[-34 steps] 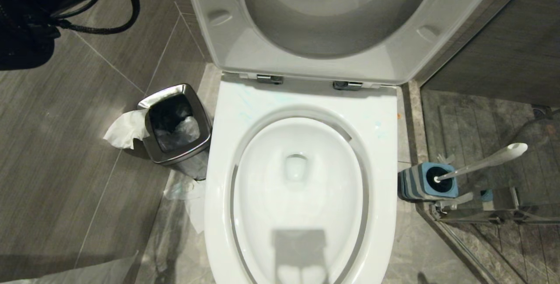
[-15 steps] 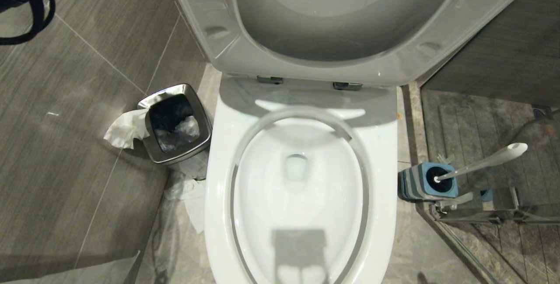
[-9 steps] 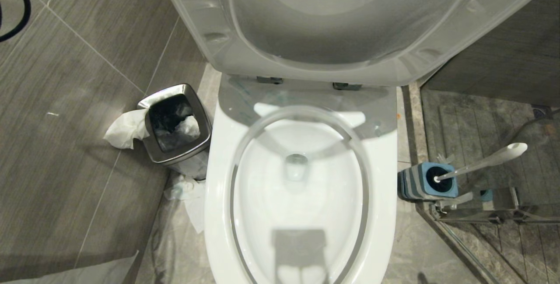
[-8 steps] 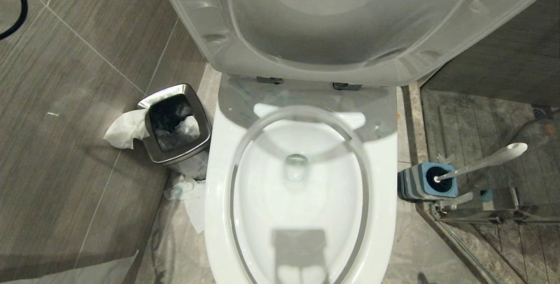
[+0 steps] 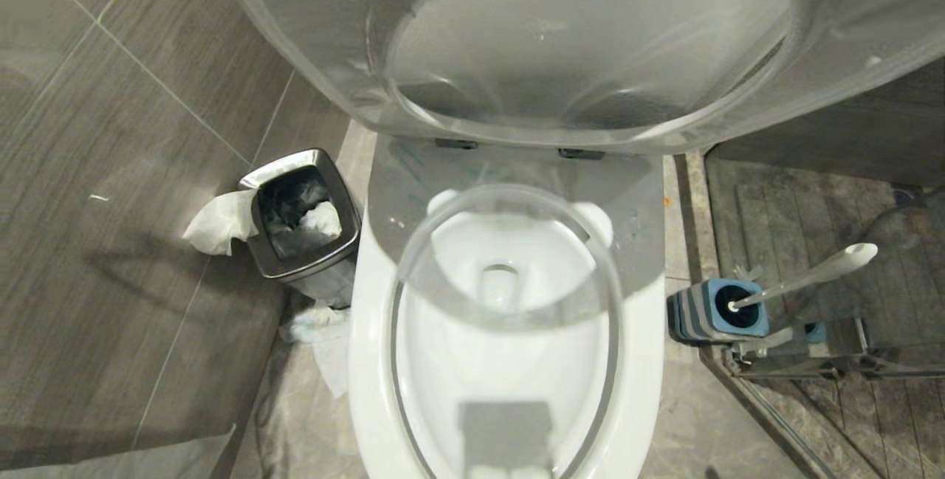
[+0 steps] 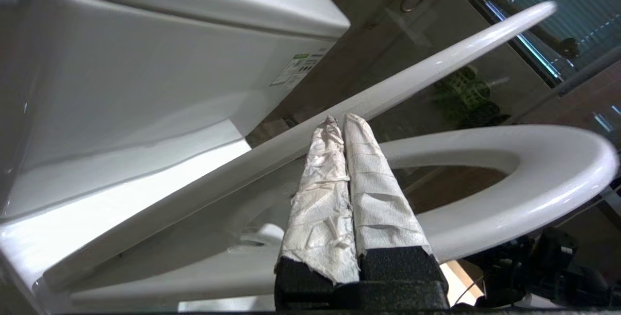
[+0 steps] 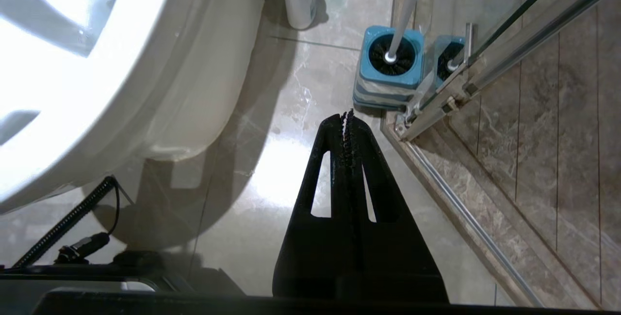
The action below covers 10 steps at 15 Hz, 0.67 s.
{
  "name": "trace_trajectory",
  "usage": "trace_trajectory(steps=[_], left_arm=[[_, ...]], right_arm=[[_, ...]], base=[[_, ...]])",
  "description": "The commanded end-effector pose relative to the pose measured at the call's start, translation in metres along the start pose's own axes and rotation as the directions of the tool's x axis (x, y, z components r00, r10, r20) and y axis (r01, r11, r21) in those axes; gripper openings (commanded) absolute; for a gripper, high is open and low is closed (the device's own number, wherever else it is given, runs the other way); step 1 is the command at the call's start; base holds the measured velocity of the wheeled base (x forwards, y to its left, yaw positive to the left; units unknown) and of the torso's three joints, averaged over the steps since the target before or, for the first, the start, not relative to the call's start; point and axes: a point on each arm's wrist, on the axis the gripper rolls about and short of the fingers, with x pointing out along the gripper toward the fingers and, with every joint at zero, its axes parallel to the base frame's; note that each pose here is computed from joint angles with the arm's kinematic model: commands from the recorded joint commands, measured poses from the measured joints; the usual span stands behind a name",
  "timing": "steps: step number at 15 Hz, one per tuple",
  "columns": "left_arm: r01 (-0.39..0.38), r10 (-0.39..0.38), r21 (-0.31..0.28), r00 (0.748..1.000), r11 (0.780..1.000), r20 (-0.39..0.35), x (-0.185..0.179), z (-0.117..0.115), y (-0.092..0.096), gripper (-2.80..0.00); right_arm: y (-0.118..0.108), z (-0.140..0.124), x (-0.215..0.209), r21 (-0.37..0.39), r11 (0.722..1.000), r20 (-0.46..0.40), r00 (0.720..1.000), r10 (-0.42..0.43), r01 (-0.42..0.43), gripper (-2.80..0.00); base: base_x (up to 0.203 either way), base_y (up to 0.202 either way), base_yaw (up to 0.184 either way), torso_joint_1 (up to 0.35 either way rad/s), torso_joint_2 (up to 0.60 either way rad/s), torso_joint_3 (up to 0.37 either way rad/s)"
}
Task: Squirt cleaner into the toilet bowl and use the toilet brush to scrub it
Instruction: Close the toilet lid
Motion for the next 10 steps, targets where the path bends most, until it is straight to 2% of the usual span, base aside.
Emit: trace_trajectory(steps=[1,6,10], left_arm=[[-0.012,0.012,0.011,1.0,1.0,0.002,-0.0042,0.0069,-0.0048,-2.8],[-0.029,0.029,0.024,1.0,0.999,0.005,-0.0101,0.0109,-0.0108,-2.8],[-0.009,0.009,0.008,1.0,1.0,-0.014,-0.0073,0.0071,-0.0052,-2.8]], right_arm=[[0.0,0.0,0.0001,0.0,1.0,-0.001,1.0,0.001,-0.001,-2.8],[0.0,0.0,0.0001,0.0,1.0,-0.001,1.0,0.001,-0.001,-2.8],[0.0,0.0,0.0001,0.0,1.0,-0.001,1.0,0.001,-0.001,-2.8]], base=[[0.0,0.0,0.0,0.002,0.01,0.175],[0.0,0.0,0.0,0.002,0.0,0.198],[0.0,0.0,0.0,-0.002,0.0,0.132]])
